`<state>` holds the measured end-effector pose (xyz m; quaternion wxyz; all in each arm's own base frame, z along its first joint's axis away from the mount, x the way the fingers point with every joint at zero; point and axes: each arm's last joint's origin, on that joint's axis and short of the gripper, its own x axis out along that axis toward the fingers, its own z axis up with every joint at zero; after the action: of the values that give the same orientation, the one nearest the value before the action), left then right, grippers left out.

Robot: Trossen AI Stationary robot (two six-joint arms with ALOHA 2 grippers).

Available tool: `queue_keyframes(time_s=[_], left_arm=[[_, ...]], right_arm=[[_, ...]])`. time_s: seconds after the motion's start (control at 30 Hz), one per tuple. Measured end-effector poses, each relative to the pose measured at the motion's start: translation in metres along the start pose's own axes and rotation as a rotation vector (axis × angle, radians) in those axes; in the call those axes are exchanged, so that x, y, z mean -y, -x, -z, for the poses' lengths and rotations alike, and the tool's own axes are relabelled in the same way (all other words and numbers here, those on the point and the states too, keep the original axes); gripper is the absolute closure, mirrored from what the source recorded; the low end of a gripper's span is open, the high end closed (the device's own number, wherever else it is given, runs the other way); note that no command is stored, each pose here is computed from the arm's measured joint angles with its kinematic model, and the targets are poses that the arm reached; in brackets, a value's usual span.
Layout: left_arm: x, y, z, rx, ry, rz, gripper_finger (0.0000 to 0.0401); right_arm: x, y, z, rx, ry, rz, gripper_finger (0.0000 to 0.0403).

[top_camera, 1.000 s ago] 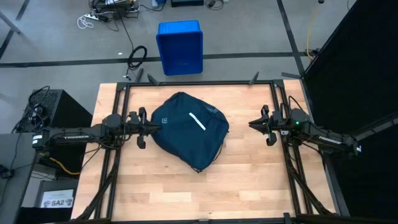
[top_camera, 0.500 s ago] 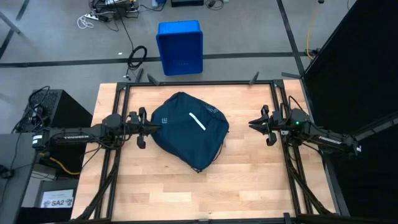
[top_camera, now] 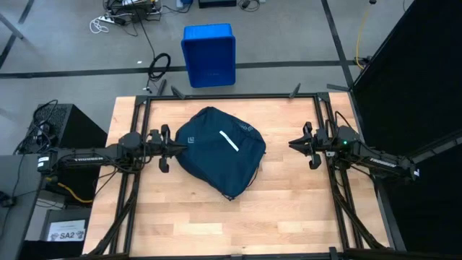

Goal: Unpack backpack
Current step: Return to Home Position

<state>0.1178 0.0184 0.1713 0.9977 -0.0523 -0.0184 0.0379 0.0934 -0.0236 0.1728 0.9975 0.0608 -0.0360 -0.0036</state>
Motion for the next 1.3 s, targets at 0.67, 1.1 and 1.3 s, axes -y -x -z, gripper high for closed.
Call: queue_keyframes(time_s=[0.67, 1.1, 1.3], left_arm=[[0.0000, 0.0000, 0.0000, 0.000, 0.000, 0.000, 0.0401], [0.0000, 0.0000, 0.0000, 0.000, 0.000, 0.000, 0.0401], [0.0000, 0.0000, 0.0000, 0.000, 0.000, 0.000, 0.0401]], right_arm=[[0.0000, 0.0000, 0.0000, 0.000, 0.000, 0.000, 0.0357], [0.0000, 0.0000, 0.0000, 0.000, 0.000, 0.000, 0.0369], [0.0000, 0.0000, 0.0001, 0.000, 0.000, 0.000, 0.0377]])
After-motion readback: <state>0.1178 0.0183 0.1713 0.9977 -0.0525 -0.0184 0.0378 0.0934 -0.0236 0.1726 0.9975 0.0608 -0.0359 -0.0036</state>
